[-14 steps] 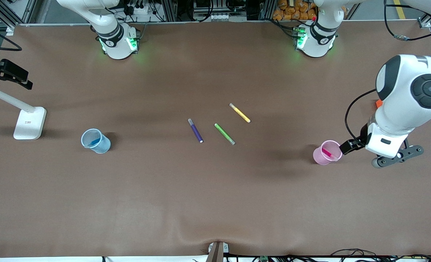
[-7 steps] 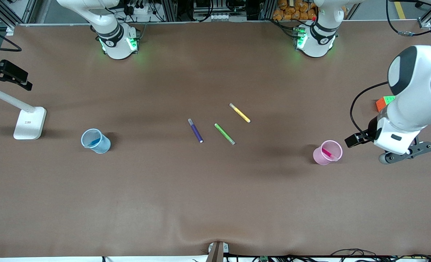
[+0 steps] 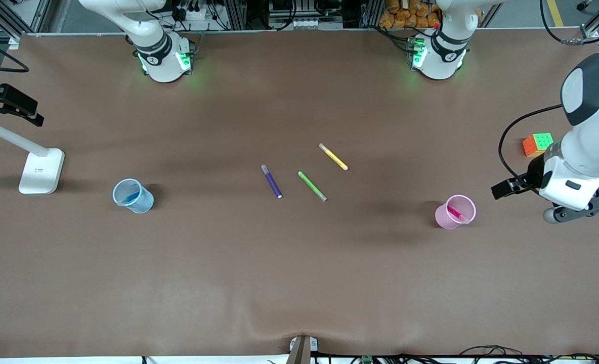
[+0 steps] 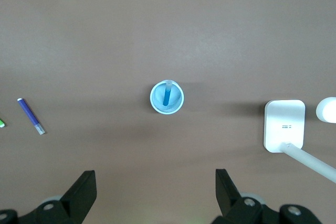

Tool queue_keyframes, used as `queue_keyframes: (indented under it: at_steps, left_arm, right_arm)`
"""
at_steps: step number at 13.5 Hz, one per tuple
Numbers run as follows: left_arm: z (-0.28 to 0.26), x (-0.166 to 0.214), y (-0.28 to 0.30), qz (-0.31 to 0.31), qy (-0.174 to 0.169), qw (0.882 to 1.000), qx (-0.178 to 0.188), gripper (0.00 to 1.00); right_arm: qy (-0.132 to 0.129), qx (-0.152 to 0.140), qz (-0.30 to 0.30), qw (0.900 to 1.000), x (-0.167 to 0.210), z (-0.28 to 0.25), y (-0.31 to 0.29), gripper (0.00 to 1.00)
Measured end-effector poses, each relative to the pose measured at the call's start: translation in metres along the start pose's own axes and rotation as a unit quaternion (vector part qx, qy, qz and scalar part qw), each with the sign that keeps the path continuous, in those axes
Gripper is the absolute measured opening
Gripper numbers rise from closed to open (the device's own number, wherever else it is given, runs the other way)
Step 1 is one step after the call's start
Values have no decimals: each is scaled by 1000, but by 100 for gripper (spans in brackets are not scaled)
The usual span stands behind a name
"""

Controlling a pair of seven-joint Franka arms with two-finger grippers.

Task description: Place pink and blue markers in matching cups

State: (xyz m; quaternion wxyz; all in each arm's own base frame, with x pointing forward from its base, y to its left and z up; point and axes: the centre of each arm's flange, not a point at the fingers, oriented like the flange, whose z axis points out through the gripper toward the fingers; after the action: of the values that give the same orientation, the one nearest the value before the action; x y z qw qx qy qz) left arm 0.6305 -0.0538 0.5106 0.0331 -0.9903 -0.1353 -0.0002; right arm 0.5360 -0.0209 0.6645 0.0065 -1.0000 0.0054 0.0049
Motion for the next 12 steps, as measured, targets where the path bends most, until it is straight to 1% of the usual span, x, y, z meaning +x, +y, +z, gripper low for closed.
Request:
queue_keyframes:
  at_steps: [3, 6, 12]
  left_arm:
    - [-8, -5, -1, 11, -10, 1000, -7, 100]
    - [-15, -2, -14, 18, -19, 1000, -11, 100]
    - [-38, -1, -25, 32, -19, 999, -13, 100]
  right_arm:
    - [1, 0, 1, 1000, 2, 2, 1, 100]
    - [2, 0, 1, 1000, 2, 2, 1, 100]
    - [2, 0, 1, 1000, 2, 2, 1, 100]
